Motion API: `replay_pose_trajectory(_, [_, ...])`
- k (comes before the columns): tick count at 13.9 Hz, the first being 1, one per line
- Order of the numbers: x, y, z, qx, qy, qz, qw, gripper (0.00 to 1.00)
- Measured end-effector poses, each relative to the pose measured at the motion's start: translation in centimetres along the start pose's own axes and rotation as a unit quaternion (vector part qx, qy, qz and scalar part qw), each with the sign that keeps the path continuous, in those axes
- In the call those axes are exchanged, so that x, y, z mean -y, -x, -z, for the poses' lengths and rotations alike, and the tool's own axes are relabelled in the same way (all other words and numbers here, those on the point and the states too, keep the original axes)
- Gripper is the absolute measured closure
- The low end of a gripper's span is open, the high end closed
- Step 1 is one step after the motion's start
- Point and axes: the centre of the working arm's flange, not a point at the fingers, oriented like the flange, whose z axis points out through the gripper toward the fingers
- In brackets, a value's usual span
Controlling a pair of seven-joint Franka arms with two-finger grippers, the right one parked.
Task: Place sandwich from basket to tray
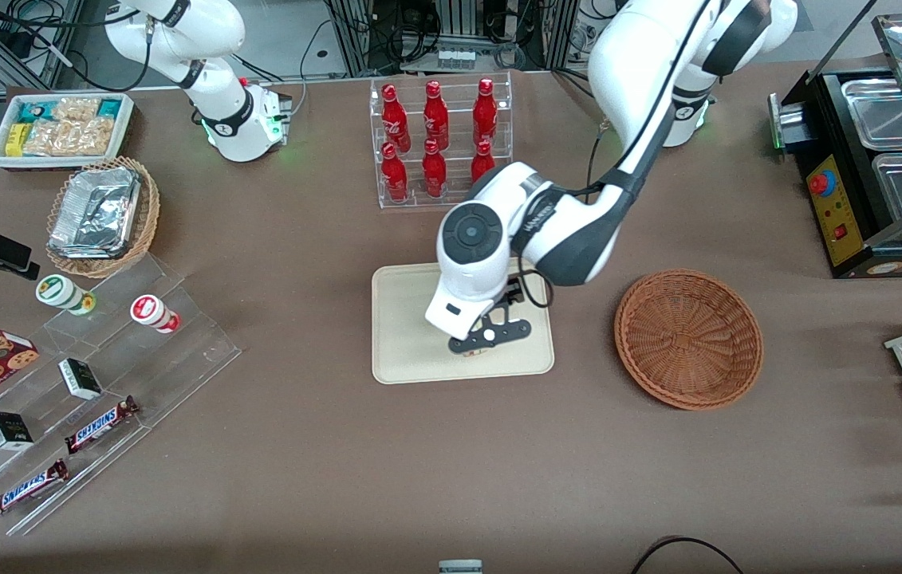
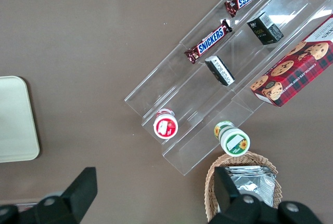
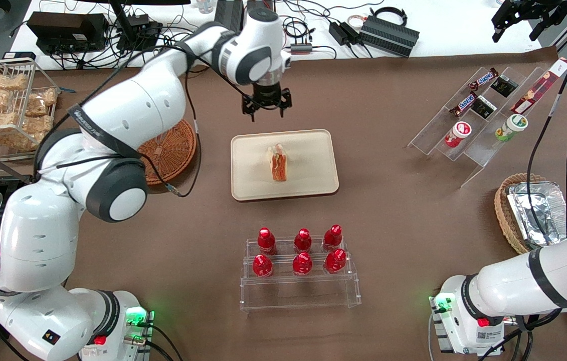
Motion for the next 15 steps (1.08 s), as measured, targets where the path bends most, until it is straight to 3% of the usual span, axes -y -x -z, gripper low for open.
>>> replay_pose_trajectory(3, [6.2, -3.2, 1.4, 0.042, -0.040, -0.040, 0.9975, 0.00])
replay_pose_trajectory(4, [7.9, -4.2, 1.5, 0.047, -0.047, -0.044, 0.9968, 0.00])
replay_pose_trajectory(10, [20.7, -8.8, 4.5, 0.062, -0.040, -0.107, 0.9916, 0.00])
replay_pose_trajectory(15, [28.7, -9.3, 8.8, 0.049, -0.026, -0.145, 0.9879, 0.00])
